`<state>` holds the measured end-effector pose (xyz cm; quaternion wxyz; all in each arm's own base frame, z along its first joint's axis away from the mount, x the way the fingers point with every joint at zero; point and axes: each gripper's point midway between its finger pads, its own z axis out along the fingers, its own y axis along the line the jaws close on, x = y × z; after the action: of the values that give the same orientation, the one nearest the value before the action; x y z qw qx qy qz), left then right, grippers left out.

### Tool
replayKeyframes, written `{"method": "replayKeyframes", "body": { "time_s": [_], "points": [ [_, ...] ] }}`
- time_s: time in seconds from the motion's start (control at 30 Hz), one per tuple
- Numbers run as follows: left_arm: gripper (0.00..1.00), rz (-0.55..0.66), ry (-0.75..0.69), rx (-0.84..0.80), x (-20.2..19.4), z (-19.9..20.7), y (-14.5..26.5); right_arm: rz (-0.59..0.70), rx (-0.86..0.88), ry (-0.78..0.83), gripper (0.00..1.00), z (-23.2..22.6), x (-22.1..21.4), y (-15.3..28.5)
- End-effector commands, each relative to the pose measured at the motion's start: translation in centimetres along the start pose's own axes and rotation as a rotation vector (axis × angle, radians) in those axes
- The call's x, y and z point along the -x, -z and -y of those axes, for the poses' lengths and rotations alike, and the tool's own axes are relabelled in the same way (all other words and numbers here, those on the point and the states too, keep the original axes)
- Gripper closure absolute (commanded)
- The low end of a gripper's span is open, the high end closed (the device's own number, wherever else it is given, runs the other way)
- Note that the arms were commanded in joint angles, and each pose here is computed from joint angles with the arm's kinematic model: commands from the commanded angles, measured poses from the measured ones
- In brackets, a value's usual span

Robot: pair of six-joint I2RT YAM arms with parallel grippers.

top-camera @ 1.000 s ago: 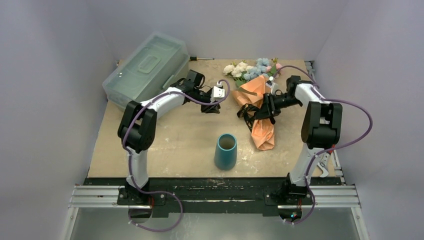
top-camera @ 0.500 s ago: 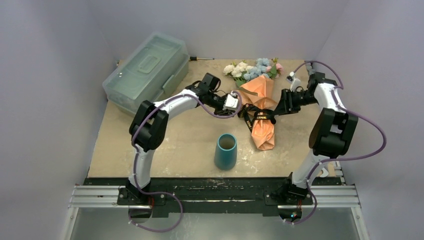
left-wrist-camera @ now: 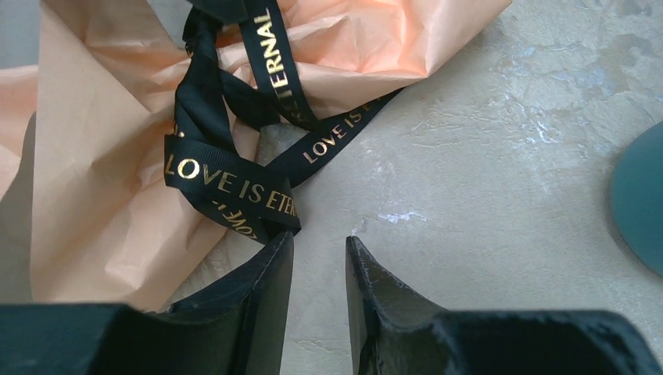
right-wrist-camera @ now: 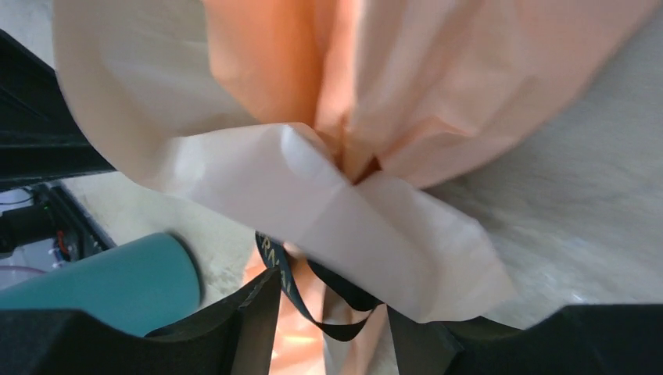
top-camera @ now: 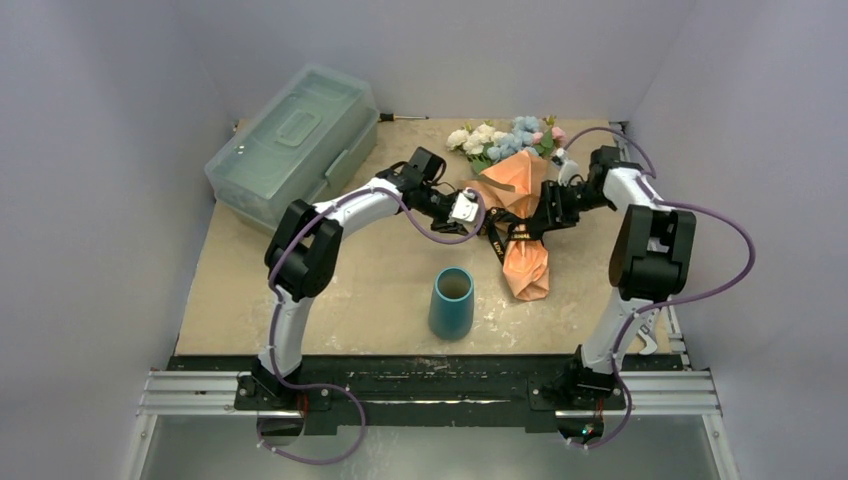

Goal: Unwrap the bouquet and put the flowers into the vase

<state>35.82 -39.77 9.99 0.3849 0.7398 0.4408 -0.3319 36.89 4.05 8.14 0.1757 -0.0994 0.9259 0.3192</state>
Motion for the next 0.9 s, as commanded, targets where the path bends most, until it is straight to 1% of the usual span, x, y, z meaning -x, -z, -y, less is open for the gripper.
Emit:
{"method": "replayKeyframes", "body": {
  "time_s": [0.0,0.17,0.33,0.4,0.43,0.47,0.53,0.63,0.7,0.77,0.87],
  "points": [
    [0.69,0.053,-0.062,-0.012,1.4,0.0,-0.3,0.027,0.112,0.053,0.47,-3.9,1.3,-1.9],
    [0.69,0.047,-0.071,-0.009,1.4,0.6,0.0,0.03,0.149,0.039,0.49,-5.5,1.1,-2.4],
    [0.69,0.048,-0.065,0.0,1.3,0.5,-0.1,0.018,0.139,0.054,0.44,-5.8,0.6,-1.8],
    [0.68,0.05,-0.053,0.017,1.4,0.1,-0.2,0.011,0.122,0.063,0.43,-5.6,0.4,-1.6],
    [0.68,0.053,-0.041,0.036,1.5,-0.3,-0.2,0.011,0.119,0.064,0.45,-5.6,0.4,-1.6],
    [0.66,0.056,-0.02,0.06,1.5,-0.8,-0.2,0.012,0.115,0.063,0.49,-5.6,0.5,-1.6],
    [0.61,0.069,0.004,0.119,1.6,-2.0,-0.1,0.026,0.109,0.059,0.6,-5.6,0.9,-1.5],
    [0.6,0.059,0.012,0.161,1.0,-2.9,-0.3,0.033,0.104,0.06,0.71,-5.4,1.2,-1.7],
    [0.6,0.048,0.019,0.172,0.4,-3.2,-0.3,0.025,0.102,0.057,0.73,-5.2,0.9,-1.8],
    [0.6,0.04,0.025,0.19,0.1,-3.6,-0.2,0.021,0.099,0.058,0.73,-5.1,0.9,-1.9],
    [0.61,0.039,0.036,0.21,0.0,-4.0,0.1,0.024,0.09,0.059,0.69,-4.8,1.0,-2.0]
  ]
}}
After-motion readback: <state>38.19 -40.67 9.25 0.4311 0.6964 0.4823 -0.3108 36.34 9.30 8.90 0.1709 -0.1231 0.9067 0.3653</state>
